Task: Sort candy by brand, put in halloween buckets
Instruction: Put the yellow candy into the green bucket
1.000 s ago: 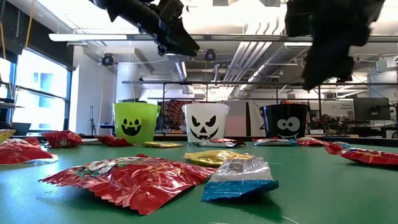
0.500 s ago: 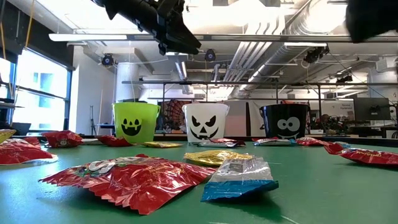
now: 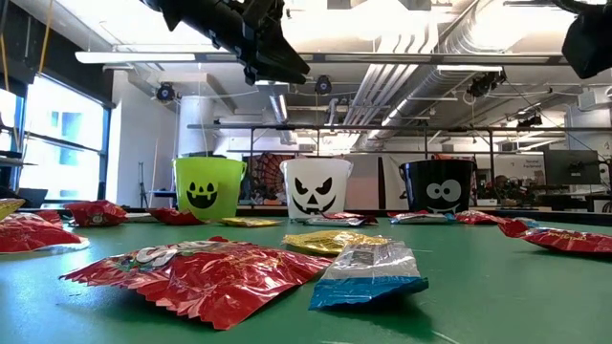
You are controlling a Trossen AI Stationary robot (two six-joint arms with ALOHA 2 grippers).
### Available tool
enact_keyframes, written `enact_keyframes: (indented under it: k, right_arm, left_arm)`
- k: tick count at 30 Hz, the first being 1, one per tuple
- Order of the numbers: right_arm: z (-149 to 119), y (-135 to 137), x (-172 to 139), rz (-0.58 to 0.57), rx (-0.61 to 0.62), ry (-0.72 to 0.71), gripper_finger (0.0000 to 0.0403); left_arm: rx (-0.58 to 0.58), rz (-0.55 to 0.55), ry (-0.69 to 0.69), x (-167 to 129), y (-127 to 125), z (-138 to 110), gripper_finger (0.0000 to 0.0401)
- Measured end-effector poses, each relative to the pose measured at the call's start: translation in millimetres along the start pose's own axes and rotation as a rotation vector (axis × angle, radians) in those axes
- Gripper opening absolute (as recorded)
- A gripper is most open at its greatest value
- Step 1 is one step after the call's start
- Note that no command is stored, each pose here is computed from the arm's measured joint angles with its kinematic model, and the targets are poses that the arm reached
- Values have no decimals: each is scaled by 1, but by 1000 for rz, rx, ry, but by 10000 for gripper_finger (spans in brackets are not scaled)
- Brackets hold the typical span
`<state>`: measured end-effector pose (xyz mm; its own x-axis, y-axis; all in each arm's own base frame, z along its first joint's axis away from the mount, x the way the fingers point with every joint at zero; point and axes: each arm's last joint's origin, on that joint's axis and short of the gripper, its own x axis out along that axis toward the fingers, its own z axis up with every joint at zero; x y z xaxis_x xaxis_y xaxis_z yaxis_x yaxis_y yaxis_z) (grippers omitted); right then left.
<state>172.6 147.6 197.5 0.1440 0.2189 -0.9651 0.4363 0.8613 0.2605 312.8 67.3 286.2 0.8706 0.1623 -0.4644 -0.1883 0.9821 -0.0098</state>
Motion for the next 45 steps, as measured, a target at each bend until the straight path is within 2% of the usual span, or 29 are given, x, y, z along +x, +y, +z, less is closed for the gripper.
enact_keyframes:
  k: [3, 7, 14, 23, 31, 35, 41, 45]
  right_arm:
    - [-1, -3, 0, -31, -104, -4, 213]
    - [0, -4, 1, -39, -222, -1, 217]
    - [4, -2, 19, -94, -330, 54, 217]
    - [7, 5, 39, -96, -354, 77, 209]
    - [8, 5, 49, -120, -380, 97, 173]
    - [10, 9, 55, -85, -426, 96, 158]
    - [13, 10, 61, -77, -421, 118, 152]
    - [15, 9, 60, -78, -411, 114, 125]
  left_arm:
    - [0, 0, 0, 0, 0, 0, 152]
    - [0, 0, 0, 0, 0, 0, 152]
    - [0, 0, 0, 0, 0, 0, 152]
    - [-2, 0, 0, 0, 0, 0, 152]
    - [-2, 0, 0, 0, 0, 0, 152]
    - [-2, 0, 1, 0, 0, 0, 152]
    - [-2, 0, 1, 0, 0, 0, 152]
    - [-1, 0, 2, 0, 0, 0, 152]
